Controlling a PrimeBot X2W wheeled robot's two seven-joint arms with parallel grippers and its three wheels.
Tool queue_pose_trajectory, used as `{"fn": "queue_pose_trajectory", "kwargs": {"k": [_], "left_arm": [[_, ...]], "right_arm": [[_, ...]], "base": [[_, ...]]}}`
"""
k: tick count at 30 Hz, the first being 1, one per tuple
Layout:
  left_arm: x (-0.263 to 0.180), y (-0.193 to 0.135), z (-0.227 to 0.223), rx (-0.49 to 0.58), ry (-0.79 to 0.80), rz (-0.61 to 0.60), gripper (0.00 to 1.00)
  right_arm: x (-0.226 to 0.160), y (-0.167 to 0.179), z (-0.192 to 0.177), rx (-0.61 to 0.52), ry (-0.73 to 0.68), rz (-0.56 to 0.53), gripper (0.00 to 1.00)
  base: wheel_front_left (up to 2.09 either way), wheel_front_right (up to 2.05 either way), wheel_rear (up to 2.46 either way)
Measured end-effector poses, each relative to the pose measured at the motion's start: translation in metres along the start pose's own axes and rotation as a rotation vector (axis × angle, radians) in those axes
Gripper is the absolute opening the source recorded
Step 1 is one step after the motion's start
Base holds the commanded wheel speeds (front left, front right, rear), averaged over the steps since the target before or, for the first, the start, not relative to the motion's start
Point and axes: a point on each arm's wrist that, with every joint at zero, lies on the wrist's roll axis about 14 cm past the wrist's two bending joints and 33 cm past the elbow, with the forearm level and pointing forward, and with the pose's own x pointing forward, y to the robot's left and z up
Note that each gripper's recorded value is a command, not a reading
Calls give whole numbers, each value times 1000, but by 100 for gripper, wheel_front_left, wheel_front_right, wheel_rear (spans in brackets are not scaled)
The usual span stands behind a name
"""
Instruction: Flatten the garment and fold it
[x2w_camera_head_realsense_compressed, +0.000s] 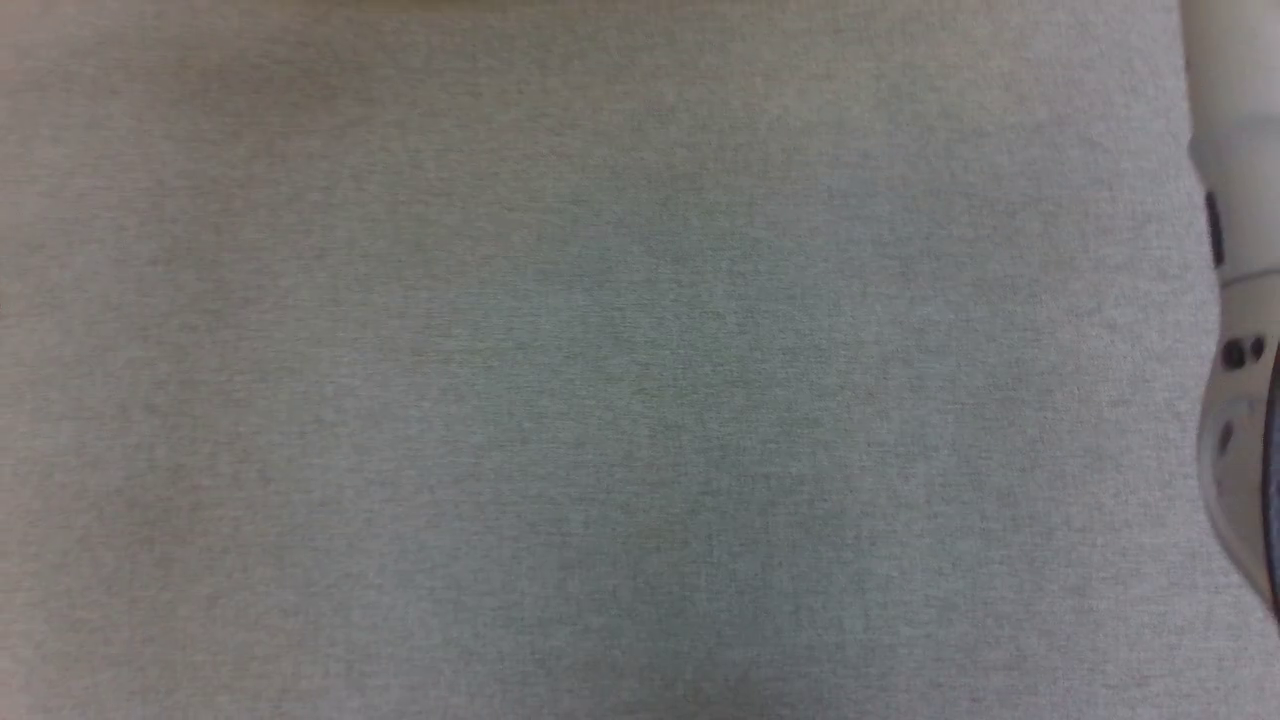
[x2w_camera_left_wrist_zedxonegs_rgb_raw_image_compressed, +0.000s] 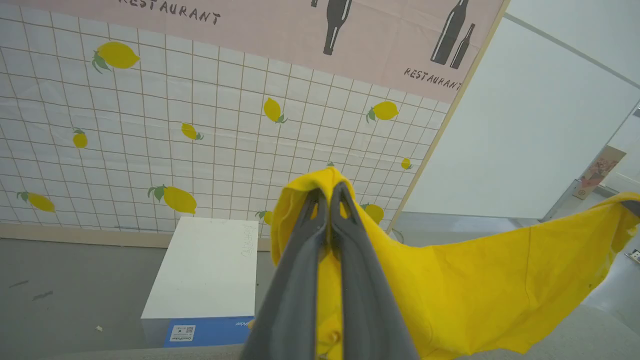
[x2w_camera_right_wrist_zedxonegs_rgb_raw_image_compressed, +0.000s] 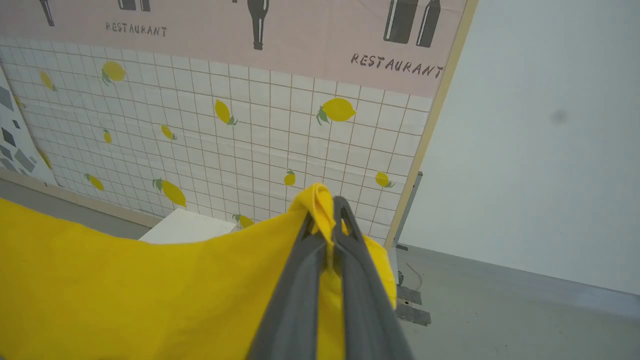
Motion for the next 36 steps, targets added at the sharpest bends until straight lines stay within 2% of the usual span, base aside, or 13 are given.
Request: {"fn": "queue_pose_trajectory", "kwargs": {"k": [7,15,22,26,32,36], "left_arm": [[-58,12,-17,-90,61,5,0],[-123,11,-34,-175,85,71,0],[-180,-16,-61,-201,154,71,0],[-218,-40,-88,-101,272,16,0],[-267,-84,-120,-123,415,-66,0],[-303,-92,-137,-176,492,-21,0]], "right_arm": [[-30,4,-14,99,31,-6,0],[-114,5,-46,230,125,-7,0],[-200,10,-61,322,201,7,0],[-242,6,-64,368,227,-8,0],[-301,1,-86,399,332,-54,0],[-337,10,-99,450,406,-43,0]], "base": [[0,0,0],[0,0,0],[0,0,0],[0,0,0],[0,0,0],[0,0,0]]}}
